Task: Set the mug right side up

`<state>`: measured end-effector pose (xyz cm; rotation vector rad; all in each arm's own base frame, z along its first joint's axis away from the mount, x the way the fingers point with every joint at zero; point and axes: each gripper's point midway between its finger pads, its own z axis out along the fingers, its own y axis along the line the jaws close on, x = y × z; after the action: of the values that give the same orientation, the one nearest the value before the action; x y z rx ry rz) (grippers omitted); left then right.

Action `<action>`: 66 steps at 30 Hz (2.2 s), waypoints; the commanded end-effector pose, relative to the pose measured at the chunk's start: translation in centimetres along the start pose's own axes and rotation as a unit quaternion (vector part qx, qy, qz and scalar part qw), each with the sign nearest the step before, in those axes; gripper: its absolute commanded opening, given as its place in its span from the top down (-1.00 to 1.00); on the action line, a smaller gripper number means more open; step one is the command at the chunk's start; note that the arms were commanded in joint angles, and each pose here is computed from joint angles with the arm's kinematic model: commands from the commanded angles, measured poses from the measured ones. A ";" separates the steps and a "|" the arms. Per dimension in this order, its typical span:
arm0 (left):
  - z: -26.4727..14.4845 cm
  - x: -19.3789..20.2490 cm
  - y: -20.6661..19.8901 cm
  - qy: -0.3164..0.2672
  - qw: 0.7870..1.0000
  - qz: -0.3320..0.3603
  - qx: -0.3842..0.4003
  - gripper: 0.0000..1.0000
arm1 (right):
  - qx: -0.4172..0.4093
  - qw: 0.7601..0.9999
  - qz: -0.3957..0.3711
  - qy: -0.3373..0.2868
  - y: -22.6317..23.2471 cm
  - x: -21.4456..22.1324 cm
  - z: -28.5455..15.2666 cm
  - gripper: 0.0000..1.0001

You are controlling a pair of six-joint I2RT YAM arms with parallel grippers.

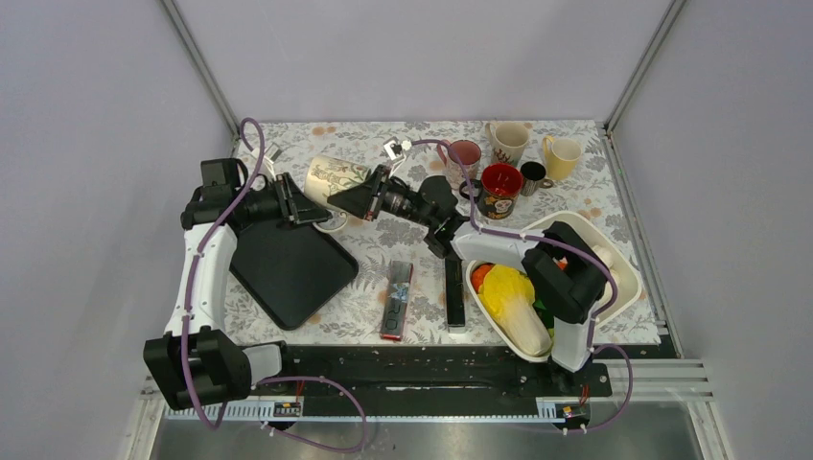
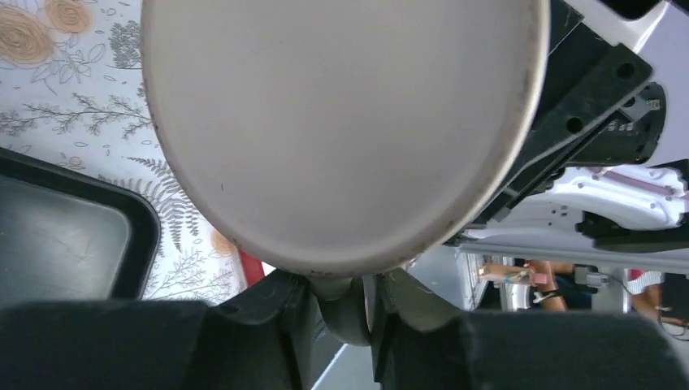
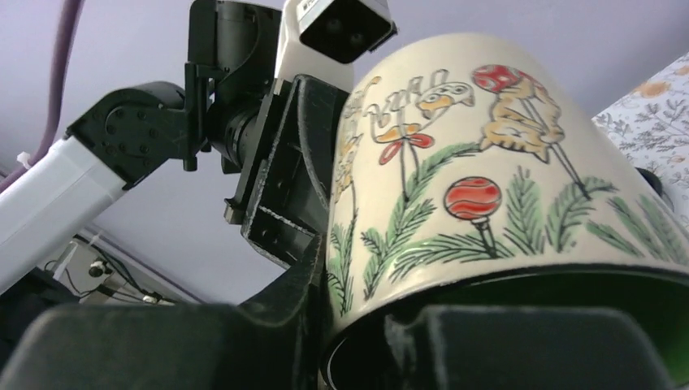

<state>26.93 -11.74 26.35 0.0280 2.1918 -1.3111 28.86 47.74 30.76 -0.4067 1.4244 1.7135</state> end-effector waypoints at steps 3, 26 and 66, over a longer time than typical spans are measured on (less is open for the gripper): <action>-2.5 -2.8 1.7 -0.038 0.980 0.180 -0.078 -0.34 | 0.032 0.996 -0.032 -0.073 1.3 -8.3 -2.3 1.00; -7.3 -3.1 13.1 -0.022 0.908 0.253 -0.332 -0.98 | 0.364 0.717 -0.253 0.538 -19.7 -1.5 -15.8 1.00; -2.9 -7.4 15.2 -0.197 0.839 0.377 -0.340 -0.98 | 0.681 0.692 -0.237 -0.020 -11.9 -17.1 -41.6 -0.99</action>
<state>32.79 1.07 14.17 0.2864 2.0995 -0.0957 37.53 7.90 20.91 -0.2680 2.1318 -0.0428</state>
